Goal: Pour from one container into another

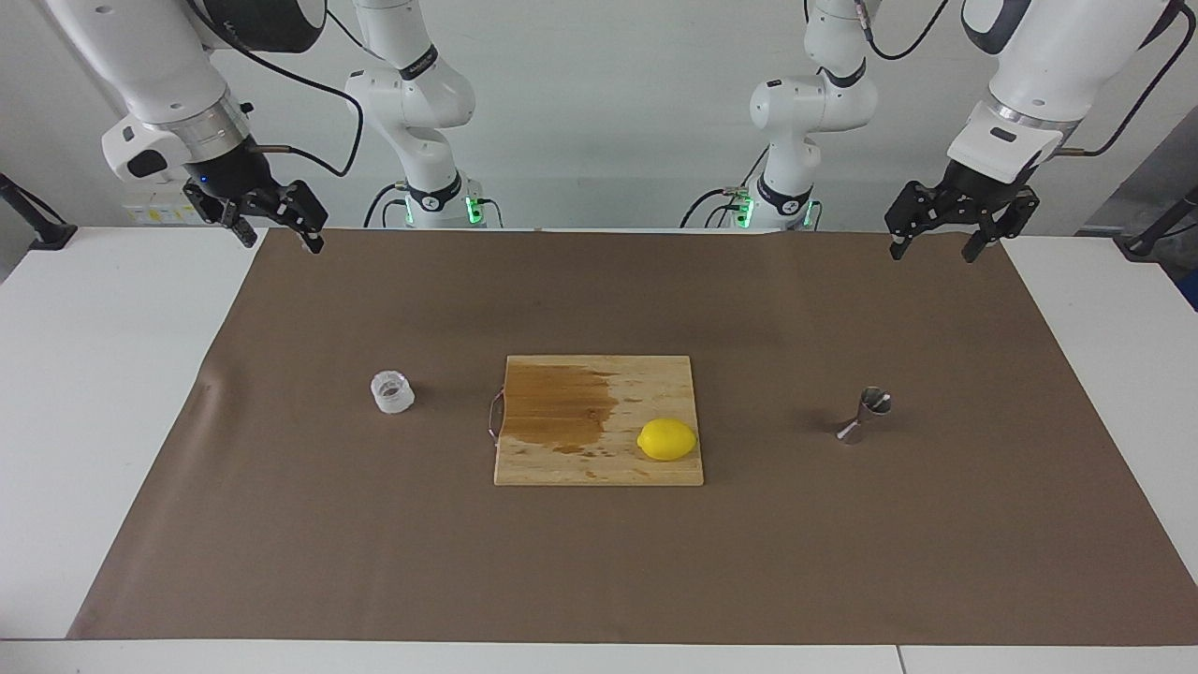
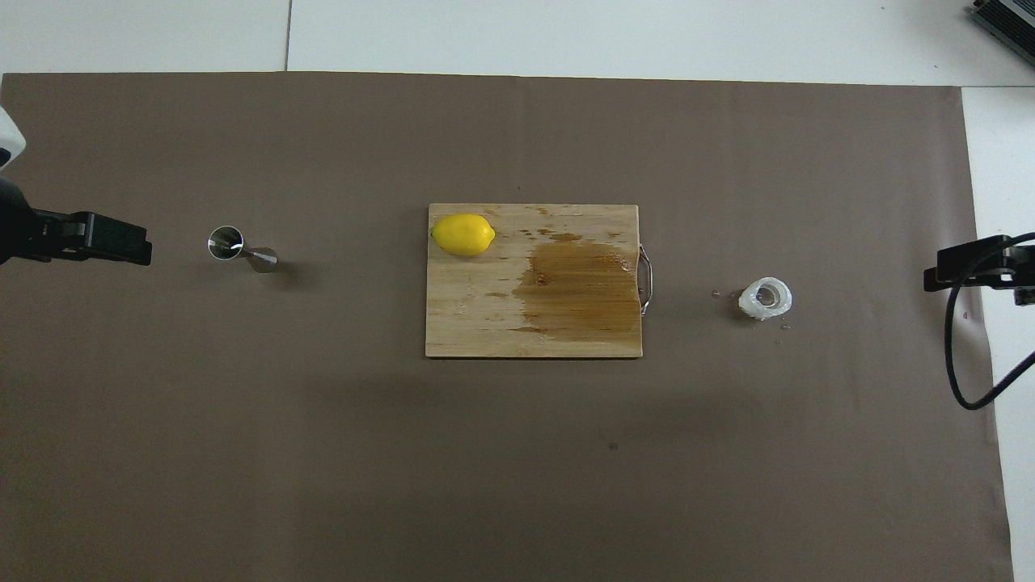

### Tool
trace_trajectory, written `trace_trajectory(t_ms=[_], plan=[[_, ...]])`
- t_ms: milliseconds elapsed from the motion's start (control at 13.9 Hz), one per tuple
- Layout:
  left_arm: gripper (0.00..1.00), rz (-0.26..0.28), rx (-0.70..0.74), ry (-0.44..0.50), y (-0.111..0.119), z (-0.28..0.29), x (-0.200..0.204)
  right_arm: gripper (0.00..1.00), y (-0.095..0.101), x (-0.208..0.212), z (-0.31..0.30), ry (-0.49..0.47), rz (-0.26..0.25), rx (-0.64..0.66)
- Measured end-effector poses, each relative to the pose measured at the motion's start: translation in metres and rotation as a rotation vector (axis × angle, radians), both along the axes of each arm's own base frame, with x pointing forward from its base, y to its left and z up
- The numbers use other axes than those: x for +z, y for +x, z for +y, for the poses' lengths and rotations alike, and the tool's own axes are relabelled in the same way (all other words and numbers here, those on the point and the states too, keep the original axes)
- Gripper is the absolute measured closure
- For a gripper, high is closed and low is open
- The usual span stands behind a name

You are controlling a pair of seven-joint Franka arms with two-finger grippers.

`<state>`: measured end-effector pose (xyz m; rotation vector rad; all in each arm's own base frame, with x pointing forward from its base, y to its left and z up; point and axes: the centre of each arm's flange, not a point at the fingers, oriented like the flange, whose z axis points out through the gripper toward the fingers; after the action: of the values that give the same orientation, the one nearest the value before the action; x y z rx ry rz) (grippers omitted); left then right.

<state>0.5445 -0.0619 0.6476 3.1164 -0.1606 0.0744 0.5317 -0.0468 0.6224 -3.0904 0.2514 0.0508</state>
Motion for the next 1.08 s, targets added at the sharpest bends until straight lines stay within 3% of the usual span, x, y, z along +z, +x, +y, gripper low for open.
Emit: trace_trajectory(t_ms=[648, 864, 1080], plan=[[0.00, 0.005, -0.045, 0.003, 0.001, 0.006, -0.005, 0.00, 0.000, 0.000, 0.000, 0.000, 0.000, 0.000], [0.00, 0.034, 0.052, -0.021, 0.002, 0.024, -0.033, 0.00, 0.000, 0.000, 0.000, 0.000, 0.000, 0.000], [0.00, 0.105, 0.273, -0.142, 0.010, 0.064, -0.072, 0.00, 0.000, 0.000, 0.000, 0.000, 0.000, 0.000]])
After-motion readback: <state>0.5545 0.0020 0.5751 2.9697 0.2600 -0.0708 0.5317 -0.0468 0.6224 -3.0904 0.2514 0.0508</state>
